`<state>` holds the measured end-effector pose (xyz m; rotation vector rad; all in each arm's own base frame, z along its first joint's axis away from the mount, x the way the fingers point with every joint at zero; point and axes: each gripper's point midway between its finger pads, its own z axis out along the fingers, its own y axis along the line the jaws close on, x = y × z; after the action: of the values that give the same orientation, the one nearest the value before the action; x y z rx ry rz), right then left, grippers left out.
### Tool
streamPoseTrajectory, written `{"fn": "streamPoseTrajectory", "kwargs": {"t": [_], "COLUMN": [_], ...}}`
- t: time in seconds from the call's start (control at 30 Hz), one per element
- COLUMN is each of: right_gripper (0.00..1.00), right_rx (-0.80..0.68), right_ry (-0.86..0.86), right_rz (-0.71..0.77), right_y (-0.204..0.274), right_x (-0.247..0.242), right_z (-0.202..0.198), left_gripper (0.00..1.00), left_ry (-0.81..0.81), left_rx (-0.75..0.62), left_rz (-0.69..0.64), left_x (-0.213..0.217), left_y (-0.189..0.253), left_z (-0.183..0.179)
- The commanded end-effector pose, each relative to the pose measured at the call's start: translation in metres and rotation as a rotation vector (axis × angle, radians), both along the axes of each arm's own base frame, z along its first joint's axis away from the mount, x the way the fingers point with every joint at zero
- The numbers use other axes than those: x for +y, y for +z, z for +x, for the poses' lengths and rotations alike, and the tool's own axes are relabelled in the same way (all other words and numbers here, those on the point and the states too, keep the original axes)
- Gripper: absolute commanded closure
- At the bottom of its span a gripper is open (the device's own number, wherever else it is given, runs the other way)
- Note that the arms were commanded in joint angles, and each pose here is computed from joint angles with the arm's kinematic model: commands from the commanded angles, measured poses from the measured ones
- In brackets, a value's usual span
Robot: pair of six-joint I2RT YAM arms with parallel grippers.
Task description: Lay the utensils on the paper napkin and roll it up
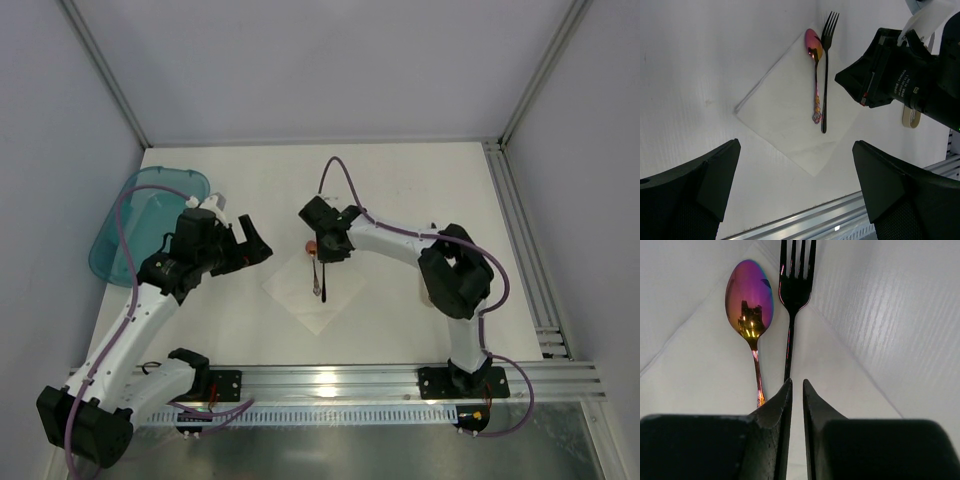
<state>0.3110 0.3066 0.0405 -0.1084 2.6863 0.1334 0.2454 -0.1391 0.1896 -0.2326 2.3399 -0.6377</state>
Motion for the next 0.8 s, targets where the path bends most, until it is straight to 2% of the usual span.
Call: {"fn": "streamPoseTrajectory", "kwargs": {"t": [0.0, 0.13, 0.23, 0.27, 0.33, 0.53, 0.77], "right_gripper": [0.85, 0.83, 0.83, 0.83, 0.81, 0.8, 0.78], "right_rx": [-0.097, -0.122, -0.126, -0.098, -0.125, -0.061, -0.01], "right_ry": [0.0, 0.005, -0.071, -0.074, -0.143, -0.305, -0.35], "right_rz": [0.026, 0.015, 0.013, -0.009, 0.009, -0.112, -0.141], "right_y": [0.051, 0.067, 0.073, 0.06, 0.066, 0.047, 0.025], "right_x": [-0.015, -0.059, -0.111, -0.129, -0.165, -0.256, -0.279], "right_z": [0.018, 0.03, 0.037, 0.029, 0.036, 0.016, 0.004], "left_gripper": [0.0, 0.0, 0.0, 0.0, 0.0, 0.0, 0.0], "left_ry": [-0.01, -0.037, -0.084, -0.103, -0.111, -0.109, -0.123], "left_rx": [-0.024, -0.022, -0.035, -0.037, -0.049, -0.037, -0.033], "left_rz": [-0.02, -0.022, -0.068, -0.088, -0.109, -0.124, -0.144], "left_x": [-0.003, -0.007, -0.017, -0.021, -0.024, -0.026, -0.03], "left_y": [0.009, 0.008, 0.012, 0.013, 0.016, 0.013, 0.015], "left_z": [0.005, 0.004, 0.002, 0.0, 0.001, 0.0, 0.0]}}
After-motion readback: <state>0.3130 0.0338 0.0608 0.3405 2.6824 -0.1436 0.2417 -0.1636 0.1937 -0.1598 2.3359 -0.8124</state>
